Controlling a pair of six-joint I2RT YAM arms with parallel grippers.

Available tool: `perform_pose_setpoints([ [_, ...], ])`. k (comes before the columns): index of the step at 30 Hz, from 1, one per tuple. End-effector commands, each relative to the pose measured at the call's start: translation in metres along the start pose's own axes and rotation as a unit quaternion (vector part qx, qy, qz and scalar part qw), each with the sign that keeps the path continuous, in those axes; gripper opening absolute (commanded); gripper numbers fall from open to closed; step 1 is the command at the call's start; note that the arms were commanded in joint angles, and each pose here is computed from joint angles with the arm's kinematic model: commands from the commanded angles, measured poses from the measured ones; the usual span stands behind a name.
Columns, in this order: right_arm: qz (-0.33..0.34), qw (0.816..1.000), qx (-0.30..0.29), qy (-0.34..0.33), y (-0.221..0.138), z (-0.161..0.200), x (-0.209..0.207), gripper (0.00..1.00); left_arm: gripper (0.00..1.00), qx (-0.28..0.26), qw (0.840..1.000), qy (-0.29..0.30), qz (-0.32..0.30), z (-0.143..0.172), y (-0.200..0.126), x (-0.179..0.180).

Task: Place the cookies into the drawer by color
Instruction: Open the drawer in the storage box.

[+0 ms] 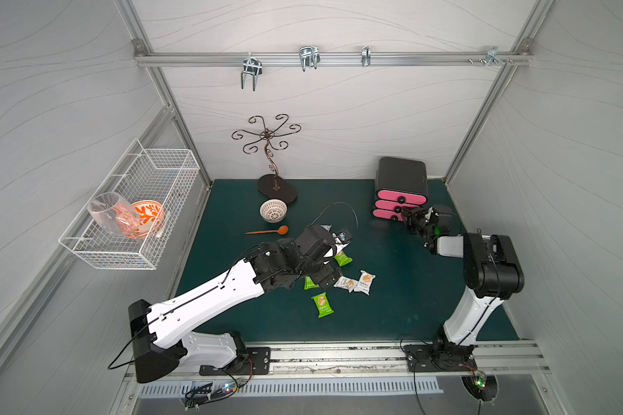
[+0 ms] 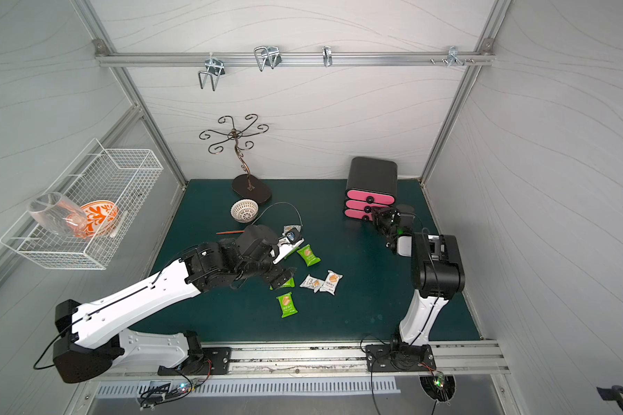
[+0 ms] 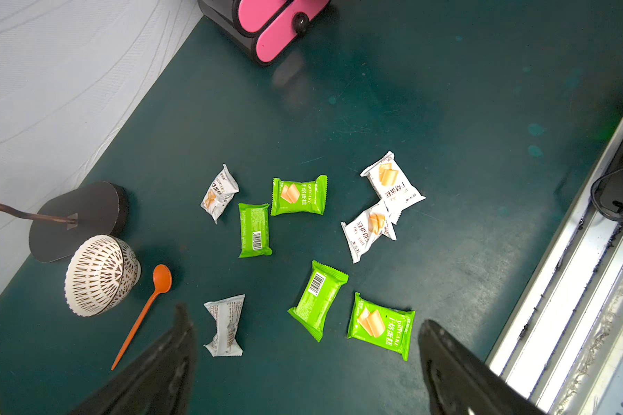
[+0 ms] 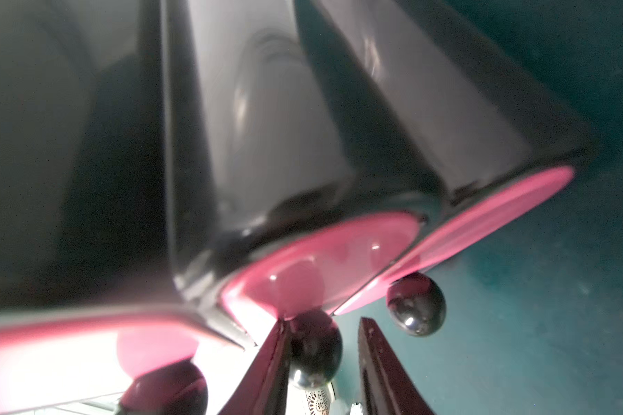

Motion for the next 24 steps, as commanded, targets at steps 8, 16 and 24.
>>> perform_pose_setpoints([
  [8, -0.030, 0.999, 0.004, -0.010, 0.019, 0.008, 0.015, 0.38, 0.97, -0.027, 1.000, -0.003, -0.002, -0.008, -0.004, 0.001],
  [16, -0.020, 1.000, -0.003, -0.003, 0.029, 0.007, 0.008, 0.32, 0.97, -0.028, 1.000, -0.001, -0.008, -0.008, -0.006, 0.003],
  [24, -0.022, 1.000, 0.006, -0.011, 0.026, 0.014, 0.012, 0.36, 0.97, -0.030, 1.000, -0.004, -0.005, -0.009, -0.006, 0.001],
])
Point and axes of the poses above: each gripper's point midway between its finger pads, its own y axis out along the fingers, its own x axis along the line the jaws close on, z = x × y, the point moved 7 cm from there along -y, back along the fingers, and after that the axes turned 12 degrees about -y, right-handed, at the moved point
